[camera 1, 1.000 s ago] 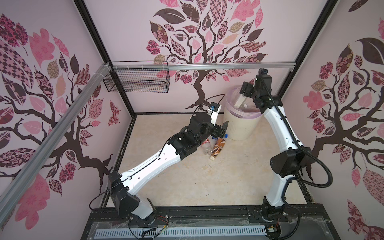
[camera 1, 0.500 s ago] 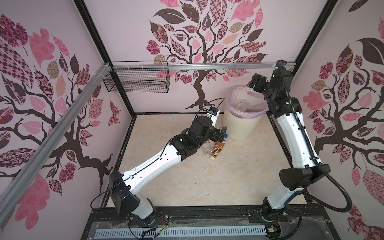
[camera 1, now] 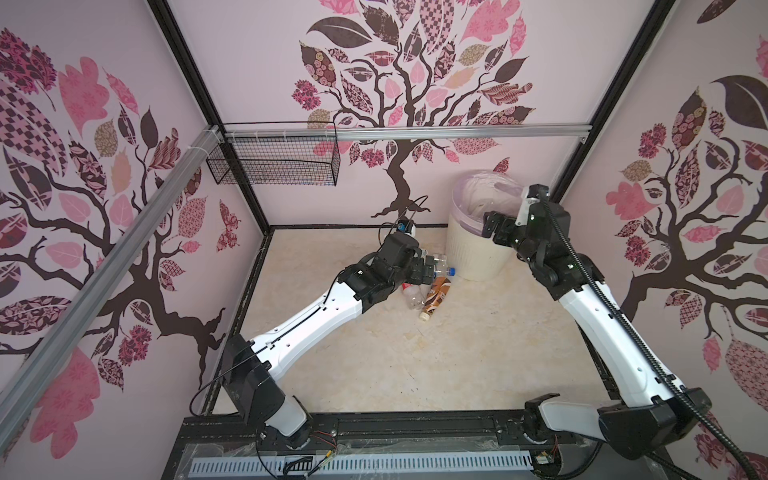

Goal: Throw the plastic bottles in the bin
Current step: 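Lower the left gripper onto the red-label yellow-cap bottle while the right gripper returns, then close the left gripper on the red-label bottle and lift it, then grasp the yellow cap with the right gripper and open the left gripper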

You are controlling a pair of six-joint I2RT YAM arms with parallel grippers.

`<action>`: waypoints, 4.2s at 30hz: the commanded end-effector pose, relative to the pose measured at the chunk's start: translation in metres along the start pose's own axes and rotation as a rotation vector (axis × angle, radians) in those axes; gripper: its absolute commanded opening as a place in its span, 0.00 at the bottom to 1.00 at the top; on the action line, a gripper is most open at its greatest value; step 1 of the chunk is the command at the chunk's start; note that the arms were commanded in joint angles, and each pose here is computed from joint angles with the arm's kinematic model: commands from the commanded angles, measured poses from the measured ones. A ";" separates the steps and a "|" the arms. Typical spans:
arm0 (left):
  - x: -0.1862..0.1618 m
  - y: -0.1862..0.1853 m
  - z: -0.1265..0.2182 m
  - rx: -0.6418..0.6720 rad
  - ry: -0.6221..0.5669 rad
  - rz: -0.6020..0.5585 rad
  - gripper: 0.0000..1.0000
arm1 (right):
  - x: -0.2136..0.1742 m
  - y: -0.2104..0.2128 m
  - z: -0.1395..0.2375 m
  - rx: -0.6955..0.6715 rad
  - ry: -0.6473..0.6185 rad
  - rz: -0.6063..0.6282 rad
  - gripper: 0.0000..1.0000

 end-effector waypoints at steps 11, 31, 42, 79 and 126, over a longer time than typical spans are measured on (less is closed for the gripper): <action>-0.097 0.032 -0.078 0.002 0.335 0.442 0.98 | -0.139 -0.028 0.015 0.072 0.273 -0.016 0.99; -0.129 0.028 -0.168 0.024 0.439 0.524 0.91 | -0.179 -0.030 0.019 0.173 0.368 -0.056 0.99; -0.145 0.038 -0.177 0.052 0.464 0.493 0.73 | -0.185 -0.022 0.013 0.210 0.398 -0.089 0.99; -0.100 0.012 -0.069 -0.383 0.160 0.245 0.57 | -0.148 0.047 -0.019 0.414 0.465 -0.292 0.99; -0.078 -0.022 -0.005 -0.433 0.050 0.062 0.72 | -0.132 0.090 -0.059 0.478 0.477 -0.293 0.22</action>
Point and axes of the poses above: each gripper's point midway between its finger pads, its own z axis back along the fingers, its own y axis along the line the jaws close on, x = y × z, the point moved 3 cm from there along z, back along the fingers, and after that the axes turned 9 degrees about -z, right-handed, at the moved point
